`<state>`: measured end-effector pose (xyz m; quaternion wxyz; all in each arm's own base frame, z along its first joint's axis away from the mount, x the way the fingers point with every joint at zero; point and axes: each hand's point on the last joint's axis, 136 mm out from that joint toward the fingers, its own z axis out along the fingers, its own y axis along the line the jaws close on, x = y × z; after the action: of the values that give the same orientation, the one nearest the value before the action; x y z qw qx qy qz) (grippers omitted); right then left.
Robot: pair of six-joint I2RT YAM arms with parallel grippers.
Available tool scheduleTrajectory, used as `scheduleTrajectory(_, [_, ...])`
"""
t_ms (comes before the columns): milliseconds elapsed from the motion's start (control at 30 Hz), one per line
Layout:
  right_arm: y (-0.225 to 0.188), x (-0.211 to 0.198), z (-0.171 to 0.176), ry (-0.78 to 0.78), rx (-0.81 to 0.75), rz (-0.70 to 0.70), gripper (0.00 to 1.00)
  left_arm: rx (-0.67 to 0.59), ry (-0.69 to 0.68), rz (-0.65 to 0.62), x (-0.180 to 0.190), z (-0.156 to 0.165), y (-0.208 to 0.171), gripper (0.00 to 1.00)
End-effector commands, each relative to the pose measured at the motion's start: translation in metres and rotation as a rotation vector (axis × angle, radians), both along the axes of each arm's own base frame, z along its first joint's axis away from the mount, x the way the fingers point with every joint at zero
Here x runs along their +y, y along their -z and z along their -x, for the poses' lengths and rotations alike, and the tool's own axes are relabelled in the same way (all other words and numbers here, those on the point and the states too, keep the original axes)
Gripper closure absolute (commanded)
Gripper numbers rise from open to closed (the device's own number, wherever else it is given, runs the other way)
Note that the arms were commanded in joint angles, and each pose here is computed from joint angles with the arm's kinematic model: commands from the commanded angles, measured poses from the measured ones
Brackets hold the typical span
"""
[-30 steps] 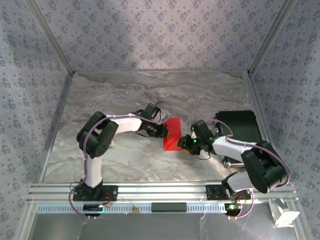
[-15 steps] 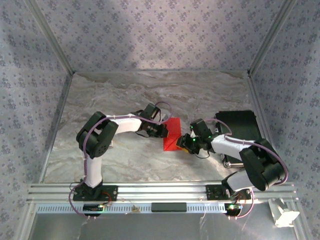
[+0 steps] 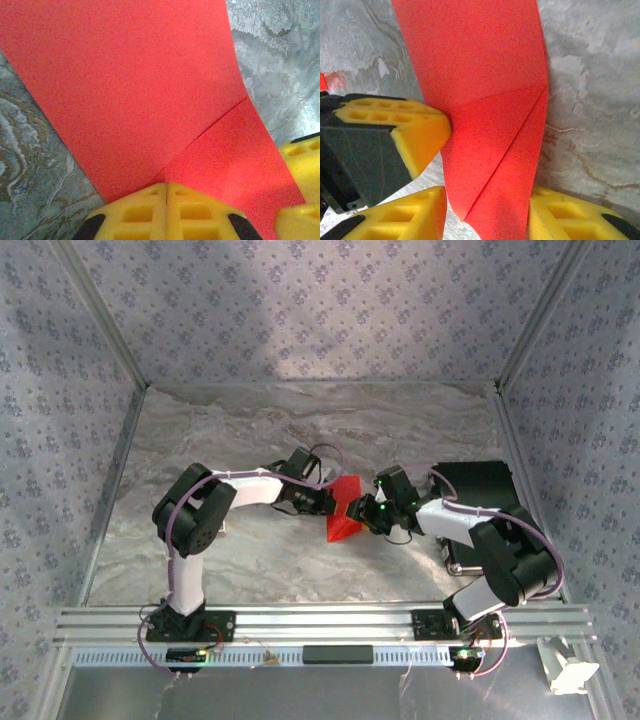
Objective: Fold a paper plane with a square sheet of paper (pick it up from the middle)
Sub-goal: Turn over the paper at the center of the table.
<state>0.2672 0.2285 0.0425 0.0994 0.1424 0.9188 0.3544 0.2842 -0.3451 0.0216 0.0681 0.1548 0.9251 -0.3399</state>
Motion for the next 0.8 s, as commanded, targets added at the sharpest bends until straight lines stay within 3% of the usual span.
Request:
scheduleTrajectory(0, [-0.008,0.003,-0.011,0.003,-0.027,-0.024,0.57,0.062,-0.006,-0.045,0.013,0.016,0.01,0.99])
scheduleTrajectory(767, [0.014,-0.007,-0.02,0.057,-0.025,-0.085,0.69,0.083,-0.027,-0.002,0.013,0.014,0.008,0.99])
